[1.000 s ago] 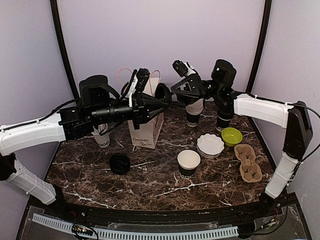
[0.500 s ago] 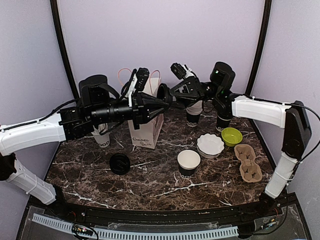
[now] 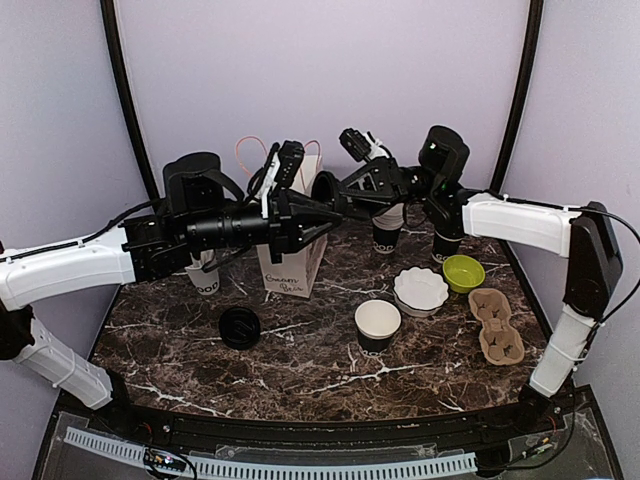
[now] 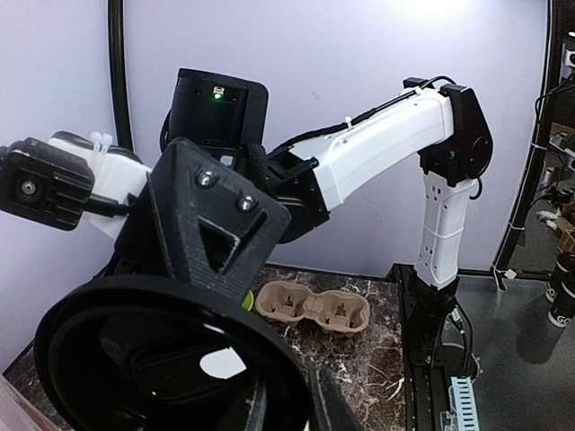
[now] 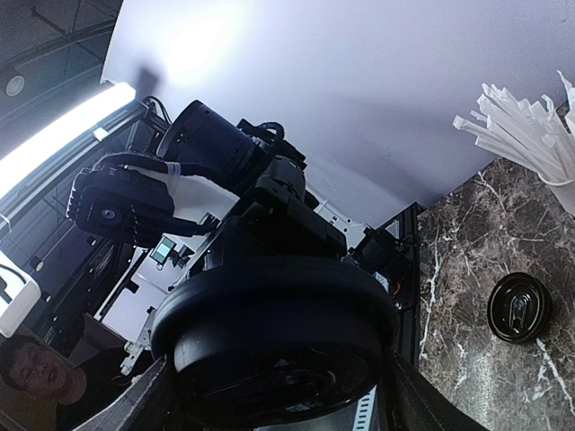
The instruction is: Pack the takeout coffee
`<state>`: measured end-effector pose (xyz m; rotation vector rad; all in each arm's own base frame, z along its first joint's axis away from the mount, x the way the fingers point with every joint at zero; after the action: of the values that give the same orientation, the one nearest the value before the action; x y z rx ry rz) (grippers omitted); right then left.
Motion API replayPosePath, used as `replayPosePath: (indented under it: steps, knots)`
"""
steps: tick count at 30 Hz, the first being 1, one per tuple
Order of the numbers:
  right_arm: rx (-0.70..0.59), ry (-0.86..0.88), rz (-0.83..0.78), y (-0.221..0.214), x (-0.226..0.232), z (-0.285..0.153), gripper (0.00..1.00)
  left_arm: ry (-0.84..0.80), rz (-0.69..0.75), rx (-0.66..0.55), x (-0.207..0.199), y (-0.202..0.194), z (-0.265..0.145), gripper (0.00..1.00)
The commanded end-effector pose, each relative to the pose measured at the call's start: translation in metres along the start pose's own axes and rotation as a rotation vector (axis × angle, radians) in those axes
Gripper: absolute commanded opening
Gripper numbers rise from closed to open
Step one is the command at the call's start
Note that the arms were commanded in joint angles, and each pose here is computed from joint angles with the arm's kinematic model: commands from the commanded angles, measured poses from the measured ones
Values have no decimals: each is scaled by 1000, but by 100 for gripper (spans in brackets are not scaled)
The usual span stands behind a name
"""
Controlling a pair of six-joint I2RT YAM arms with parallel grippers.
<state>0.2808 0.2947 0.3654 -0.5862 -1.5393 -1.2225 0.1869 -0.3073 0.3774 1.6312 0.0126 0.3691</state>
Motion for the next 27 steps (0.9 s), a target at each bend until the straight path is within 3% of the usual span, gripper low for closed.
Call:
replayPosePath:
  steps: [1,7,11,18,21,27]
  knots:
    - [29,18,-51,-4,5,4,67,35,11,-13,5,4,-1,21]
    - [19,4,-74,1,0,-6,62,108,35,56,6,0,-11,50]
    - [-11,-33,-83,5,-6,-22,62,140,64,147,3,-5,-26,60]
    - [-75,-209,-130,12,-21,-45,62,216,110,286,2,-15,-48,62]
    - [-86,-426,-236,14,-17,-49,63,240,118,301,2,-17,-51,62]
    - [45,-792,-413,-3,-6,-61,63,271,142,319,3,-19,-55,62]
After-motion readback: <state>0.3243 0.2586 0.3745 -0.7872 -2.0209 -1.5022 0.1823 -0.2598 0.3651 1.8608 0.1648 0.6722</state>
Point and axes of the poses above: each gripper's point midway between its finger pads, its own z axis out along the fingers, its own x axis along the line the jaws close on, y = z × x, the point moved 10 cm from there along -z, back along the fingers, and after that the axes turned 15 degrees about z, right-handed, at the moved point
